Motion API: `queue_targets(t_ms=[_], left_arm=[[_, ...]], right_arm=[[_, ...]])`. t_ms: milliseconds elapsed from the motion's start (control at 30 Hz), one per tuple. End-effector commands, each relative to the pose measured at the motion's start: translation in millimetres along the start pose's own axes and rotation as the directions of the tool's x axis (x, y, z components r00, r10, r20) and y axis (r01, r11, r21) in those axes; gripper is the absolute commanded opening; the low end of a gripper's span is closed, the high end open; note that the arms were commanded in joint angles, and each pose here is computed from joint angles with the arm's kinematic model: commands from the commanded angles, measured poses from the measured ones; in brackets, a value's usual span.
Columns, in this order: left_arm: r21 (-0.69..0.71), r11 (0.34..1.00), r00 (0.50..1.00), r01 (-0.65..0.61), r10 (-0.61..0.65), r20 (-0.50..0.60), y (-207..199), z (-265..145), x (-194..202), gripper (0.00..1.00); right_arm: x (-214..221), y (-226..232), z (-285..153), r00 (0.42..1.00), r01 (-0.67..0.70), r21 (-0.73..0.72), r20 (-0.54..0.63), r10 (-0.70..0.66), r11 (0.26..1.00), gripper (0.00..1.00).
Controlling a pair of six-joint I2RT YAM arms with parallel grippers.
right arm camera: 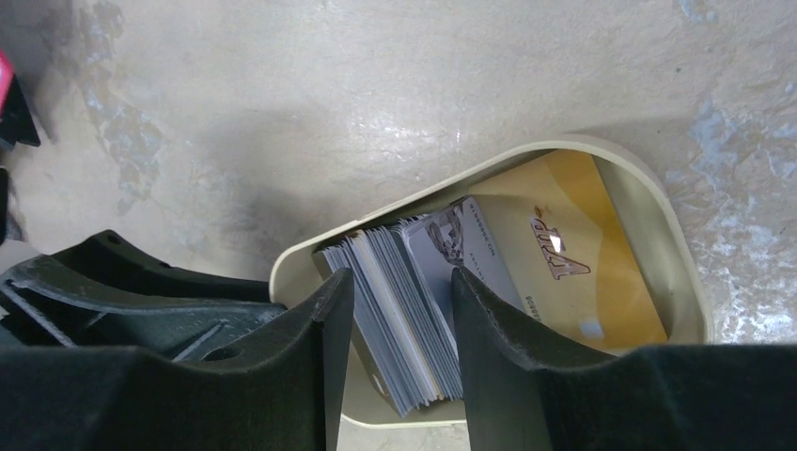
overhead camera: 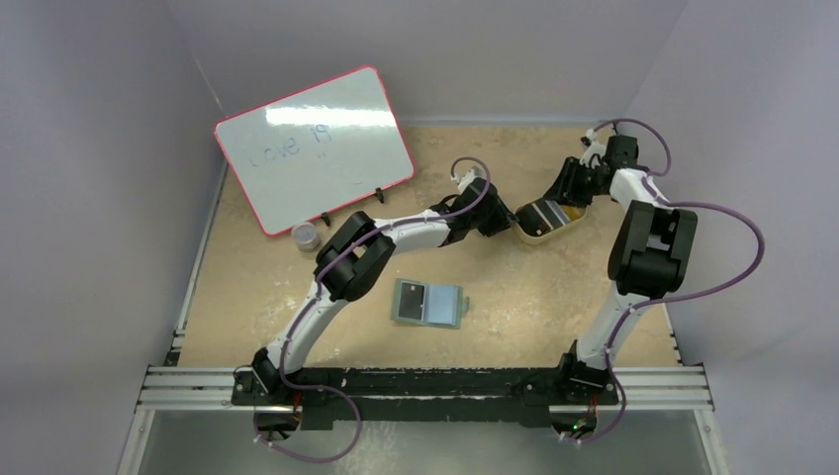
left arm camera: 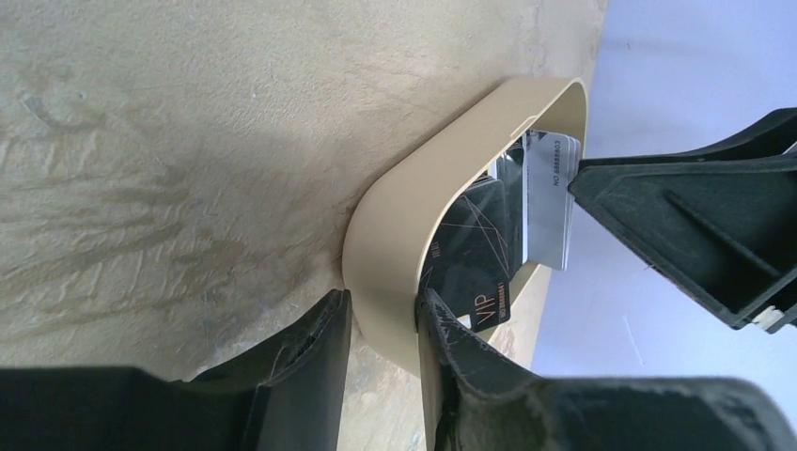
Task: Put the credit cards into the card holder
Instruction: Pick up the credit card from the storage box.
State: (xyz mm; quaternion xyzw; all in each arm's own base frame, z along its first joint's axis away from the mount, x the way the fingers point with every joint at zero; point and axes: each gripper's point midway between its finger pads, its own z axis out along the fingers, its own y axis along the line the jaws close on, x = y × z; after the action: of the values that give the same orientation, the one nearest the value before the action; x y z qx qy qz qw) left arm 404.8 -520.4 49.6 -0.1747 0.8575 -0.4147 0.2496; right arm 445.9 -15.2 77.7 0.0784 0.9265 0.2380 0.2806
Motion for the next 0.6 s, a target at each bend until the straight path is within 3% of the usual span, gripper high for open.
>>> queue_targets(t_ms=[0, 167, 300, 400, 567], left_arm=[[-0.08, 0.996, 0.998, -0.041, 0.045, 0.051, 19.2, 2.0, -24.6, 0.29], [-0.106, 0.992, 0.996, -0.061, 0.067, 0.061, 26.0, -0.9, -35.7, 0.28], [-0.11, 0.991, 0.995, -0.07, 0.078, 0.069, 25.8, -2.5, -43.4, 0.28], [-0.113, 0.991, 0.994, -0.075, 0.084, 0.07, 26.2, -3.1, -46.9, 0.28], [-0.116, 0.99, 0.994, -0.078, 0.086, 0.07, 27.6, -4.3, -51.5, 0.28]], right_arm=[[1.8, -2.7, -9.9, 1.0, 0.011, 0.065, -0.002, -0.011, 0.998, 0.45], [-5.4, -20.0, -13.9, 1.0, 0.019, 0.171, 0.003, -0.02, 0.985, 0.36], [-9.5, -2.9, -14.2, 0.999, 0.028, 0.083, 0.027, -0.03, 0.996, 0.22], [-10.3, 12.1, -15.8, 0.998, 0.035, 0.007, 0.047, -0.035, 0.999, 0.21], [-1.9, 4.3, -10.5, 1.0, 0.021, 0.028, 0.022, -0.021, 0.999, 0.19]])
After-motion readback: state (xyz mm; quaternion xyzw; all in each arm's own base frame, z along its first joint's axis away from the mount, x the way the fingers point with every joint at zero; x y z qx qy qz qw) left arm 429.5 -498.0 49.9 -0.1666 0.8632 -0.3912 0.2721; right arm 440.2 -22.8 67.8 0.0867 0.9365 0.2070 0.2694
